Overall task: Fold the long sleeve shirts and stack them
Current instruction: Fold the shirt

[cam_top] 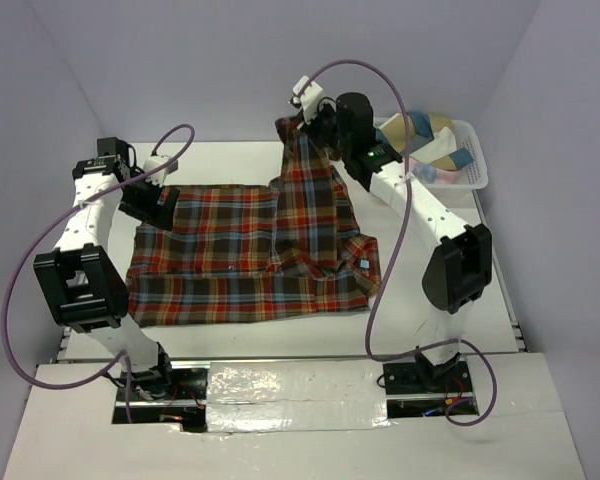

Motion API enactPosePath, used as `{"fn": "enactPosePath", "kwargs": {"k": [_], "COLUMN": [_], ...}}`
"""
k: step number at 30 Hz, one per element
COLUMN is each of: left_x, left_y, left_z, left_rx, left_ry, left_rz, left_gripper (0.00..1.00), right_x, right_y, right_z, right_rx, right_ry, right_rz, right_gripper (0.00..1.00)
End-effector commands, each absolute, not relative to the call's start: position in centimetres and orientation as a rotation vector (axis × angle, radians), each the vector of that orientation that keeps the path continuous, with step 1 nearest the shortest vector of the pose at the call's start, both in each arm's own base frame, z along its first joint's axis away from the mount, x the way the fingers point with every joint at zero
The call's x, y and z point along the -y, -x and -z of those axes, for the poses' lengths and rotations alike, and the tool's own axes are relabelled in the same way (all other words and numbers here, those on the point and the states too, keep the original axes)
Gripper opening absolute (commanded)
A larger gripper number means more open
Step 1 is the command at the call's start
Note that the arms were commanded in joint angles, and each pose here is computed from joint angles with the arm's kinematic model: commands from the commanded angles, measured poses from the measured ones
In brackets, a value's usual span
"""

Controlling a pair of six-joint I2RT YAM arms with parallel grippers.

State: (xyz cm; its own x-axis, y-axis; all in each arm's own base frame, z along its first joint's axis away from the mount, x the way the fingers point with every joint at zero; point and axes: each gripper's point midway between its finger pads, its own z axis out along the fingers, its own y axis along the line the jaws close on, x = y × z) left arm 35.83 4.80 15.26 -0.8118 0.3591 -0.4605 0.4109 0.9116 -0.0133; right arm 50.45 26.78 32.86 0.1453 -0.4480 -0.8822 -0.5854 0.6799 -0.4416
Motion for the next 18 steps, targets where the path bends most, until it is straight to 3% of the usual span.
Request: {"fn": "enactPosePath", "kwargs": {"k": [1, 9, 18], "left_x": [-3.9, -4.1, -4.2], "left_y": [-36.6, -35.8, -36.2], "left_z": [-15.8, -15.1, -14.5], "left_rx": [-2.567, -2.576, -2.584], "left_ry": [-0.587, -0.605, -0.588], "left_rz": [0.206, 0.181, 0.196], "left_gripper": [0.9, 0.9, 0.9], "right_x": [-27.5, -30.5, -30.7], "right_y": [-51.7, -49.9, -39.6], "right_z": [-38.3, -34.6, -28.2], "right_rx": [-1.348, -1.325, -1.317], "right_ry": [0.903, 1.103, 1.225], "right_rz": [-0.07, -0.057, -0.12], "right_gripper": [0.0, 0.0, 0.0]}}
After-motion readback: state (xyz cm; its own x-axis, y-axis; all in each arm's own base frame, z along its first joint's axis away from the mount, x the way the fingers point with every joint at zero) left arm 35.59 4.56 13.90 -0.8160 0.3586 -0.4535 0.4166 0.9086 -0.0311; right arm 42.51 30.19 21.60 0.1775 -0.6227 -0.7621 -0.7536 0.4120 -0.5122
